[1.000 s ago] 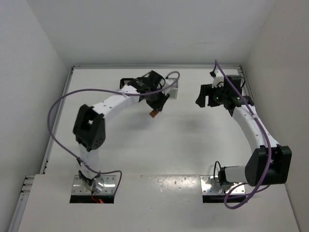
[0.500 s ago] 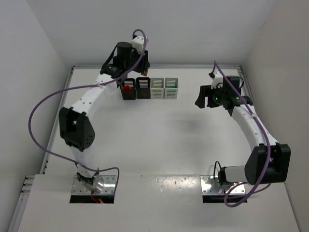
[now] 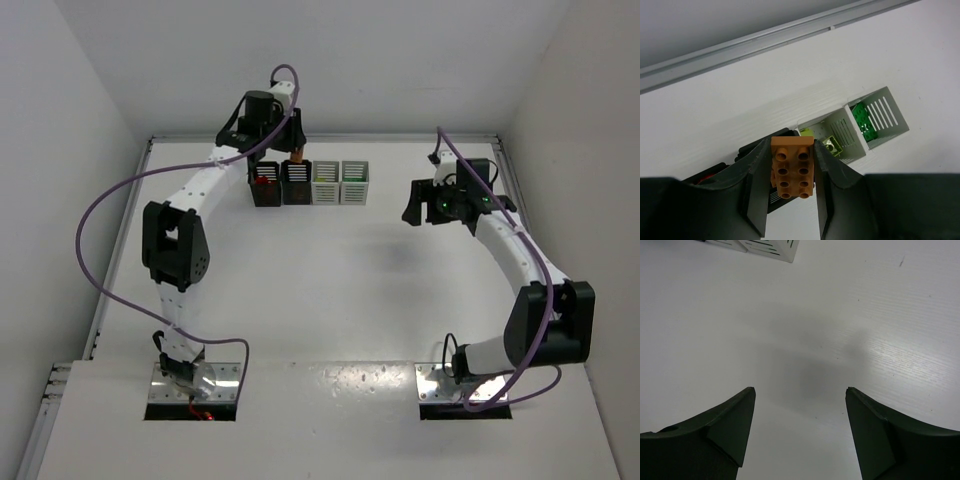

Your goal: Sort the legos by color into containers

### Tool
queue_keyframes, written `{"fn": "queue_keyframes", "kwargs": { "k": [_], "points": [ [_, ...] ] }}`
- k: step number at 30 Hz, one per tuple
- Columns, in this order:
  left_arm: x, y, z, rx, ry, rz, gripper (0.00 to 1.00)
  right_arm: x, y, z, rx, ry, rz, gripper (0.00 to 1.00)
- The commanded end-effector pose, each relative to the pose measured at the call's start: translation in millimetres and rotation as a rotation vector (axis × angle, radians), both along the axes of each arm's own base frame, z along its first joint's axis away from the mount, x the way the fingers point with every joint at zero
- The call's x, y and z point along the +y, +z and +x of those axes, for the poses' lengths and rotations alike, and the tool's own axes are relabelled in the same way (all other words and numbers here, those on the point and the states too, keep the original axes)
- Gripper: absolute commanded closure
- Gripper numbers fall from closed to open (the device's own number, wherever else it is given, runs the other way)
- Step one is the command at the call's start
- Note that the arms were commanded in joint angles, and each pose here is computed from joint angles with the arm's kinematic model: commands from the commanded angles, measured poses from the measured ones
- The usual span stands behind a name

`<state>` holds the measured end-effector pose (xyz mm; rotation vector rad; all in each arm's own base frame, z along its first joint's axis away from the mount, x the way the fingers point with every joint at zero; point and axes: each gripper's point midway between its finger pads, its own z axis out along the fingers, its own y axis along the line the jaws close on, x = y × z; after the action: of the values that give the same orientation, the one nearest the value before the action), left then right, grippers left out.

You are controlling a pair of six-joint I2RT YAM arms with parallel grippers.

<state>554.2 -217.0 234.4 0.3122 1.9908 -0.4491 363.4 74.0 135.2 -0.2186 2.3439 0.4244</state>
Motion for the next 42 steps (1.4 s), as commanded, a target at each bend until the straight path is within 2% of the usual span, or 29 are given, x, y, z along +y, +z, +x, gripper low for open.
{"fn": "queue_keyframes", "kwargs": {
  "k": [1, 8, 10, 13, 14, 17, 20, 21, 23, 24, 27, 30, 31, 35, 39, 40, 41, 42],
  "points": [
    [-7.1, 15.9, 10.1, -0.046, -0.010, -0.042, 0.87, -0.4, 9.5, 12.1, -0.043, -0.005, 0.007, 0.27],
    [-3.1, -6.9, 15.5, -0.020, 0.008, -0.005, 0.85, -0.9, 8.1, 10.4, -0.038, 0.001, 0.001, 0.27],
    [-3.4, -2.0, 16.6, -0.030, 0.008, -0.008, 0.83, -0.9, 8.1, 10.4, -0.038, 0.001, 0.001, 0.27],
    [-2.6, -8.8, 20.6, -0.027, 0.013, 0.005, 0.76, -0.9, 8.1, 10.4, -0.038, 0.001, 0.001, 0.27],
    [-2.7, -8.8, 20.6, -0.027, 0.013, 0.005, 0.70, -0.9, 8.1, 10.4, -0.038, 0.001, 0.001, 0.27],
    [-2.7, -8.8, 20.6, -0.027, 0.013, 0.005, 0.64, -0.8, 11.7, 12.5, -0.047, 0.001, 0.001, 0.27],
    [-0.9, -9.0, 21.5, -0.032, 0.018, 0.016, 0.54, -0.8, 10.4, 10.7, -0.038, 0.001, 0.001, 0.27],
    [-0.9, -9.0, 21.5, -0.032, 0.018, 0.016, 0.44, -0.8, 10.4, 10.7, -0.038, 0.001, 0.001, 0.27],
    [-0.6, -3.6, 20.5, -0.040, 0.018, 0.013, 0.33, -0.8, 10.4, 10.7, -0.038, 0.001, 0.001, 0.27],
    [0.0, 4.6, 18.9, -0.053, 0.018, 0.009, 0.22, -0.8, 14.0, 12.8, -0.047, 0.001, 0.001, 0.27],
    [9.8, 16.8, 13.8, -0.073, 0.034, 0.016, 0.10, 1.1, 19.1, 13.7, -0.061, 0.002, 0.014, 0.27],
    [12.4, 25.9, -1.7, -0.066, 0.023, 0.013, 0.07, 2.6, 22.8, 12.8, -0.070, 0.009, 0.021, 0.27],
    [14.4, 47.1, -12.7, -0.096, 0.009, 0.010, 0.00, 2.6, 26.1, 12.4, -0.080, 0.009, 0.021, 0.27],
    [38.0, 63.8, -55.4, -0.099, -0.014, 0.102, 0.00, 2.5, 32.3, 9.7, -0.075, 0.009, 0.021, 0.27],
    [79.3, 50.5, -99.8, -0.027, 0.058, 0.188, 0.00, 0.9, 21.5, 1.2, -0.055, 0.030, -0.002, 0.24],
    [87.1, 47.3, -109.3, -0.013, 0.067, 0.193, 0.00, 0.4, 19.6, -2.1, -0.056, 0.037, -0.008, 0.21],
    [102.0, 23.7, -121.4, 0.054, 0.100, 0.190, 0.00, -2.0, 13.0, -4.8, -0.041, 0.027, -0.018, 0.20],
    [109.3, 32.5, -136.7, 0.039, 0.099, 0.175, 0.00, -2.6, 5.8, -11.2, -0.028, 0.034, -0.025, 0.18]
  ]
}}
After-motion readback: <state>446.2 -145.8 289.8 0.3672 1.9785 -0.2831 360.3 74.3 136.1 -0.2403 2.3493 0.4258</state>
